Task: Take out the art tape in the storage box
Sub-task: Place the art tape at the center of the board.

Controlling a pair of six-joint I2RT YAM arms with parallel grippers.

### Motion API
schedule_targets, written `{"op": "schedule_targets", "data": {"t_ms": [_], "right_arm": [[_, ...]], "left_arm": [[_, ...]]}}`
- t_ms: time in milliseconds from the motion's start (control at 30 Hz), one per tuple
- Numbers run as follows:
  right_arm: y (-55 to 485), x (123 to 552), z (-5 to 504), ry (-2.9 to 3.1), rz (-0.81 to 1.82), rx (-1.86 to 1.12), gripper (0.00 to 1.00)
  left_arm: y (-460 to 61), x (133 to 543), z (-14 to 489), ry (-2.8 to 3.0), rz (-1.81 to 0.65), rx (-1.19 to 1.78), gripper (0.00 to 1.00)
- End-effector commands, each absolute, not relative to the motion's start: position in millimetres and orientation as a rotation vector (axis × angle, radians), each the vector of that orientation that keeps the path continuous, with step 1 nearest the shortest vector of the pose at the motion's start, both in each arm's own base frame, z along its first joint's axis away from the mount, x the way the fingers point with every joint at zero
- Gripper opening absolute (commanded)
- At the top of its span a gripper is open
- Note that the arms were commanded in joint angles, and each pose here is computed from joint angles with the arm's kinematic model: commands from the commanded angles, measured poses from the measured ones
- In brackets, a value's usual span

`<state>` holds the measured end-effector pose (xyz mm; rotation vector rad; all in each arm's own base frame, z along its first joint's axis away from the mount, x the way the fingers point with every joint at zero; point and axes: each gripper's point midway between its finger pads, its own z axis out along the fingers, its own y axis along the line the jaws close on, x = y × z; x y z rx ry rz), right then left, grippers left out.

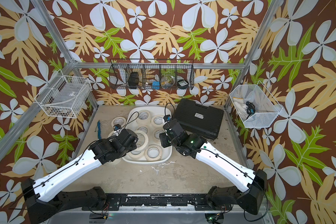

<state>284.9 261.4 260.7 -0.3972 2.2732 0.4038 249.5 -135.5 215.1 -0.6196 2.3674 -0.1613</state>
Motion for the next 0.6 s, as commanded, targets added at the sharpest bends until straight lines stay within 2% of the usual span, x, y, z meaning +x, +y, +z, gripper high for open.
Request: {"op": "schedule_targets", "data": {"t_ms": [0,200,567], "right_arm": [[261.7,288.0,259.1,2.270,0.389,-0.393,0.55],[263.9,289.7,252.3,2.281,0.386,-0.400,0.55],[267.8,292.5,238.9,2.303,0.382,-0.409,0.55]], "left_arm": [[-86.1,219.6,204.9,2.334,0.017,-0.873,0.00],[-50.5,186.4,185.5,2.325,0.031,-1.082,0.00],[-26.0,133.9,124.3,2.366,0.098,-1.343,0.00]]}}
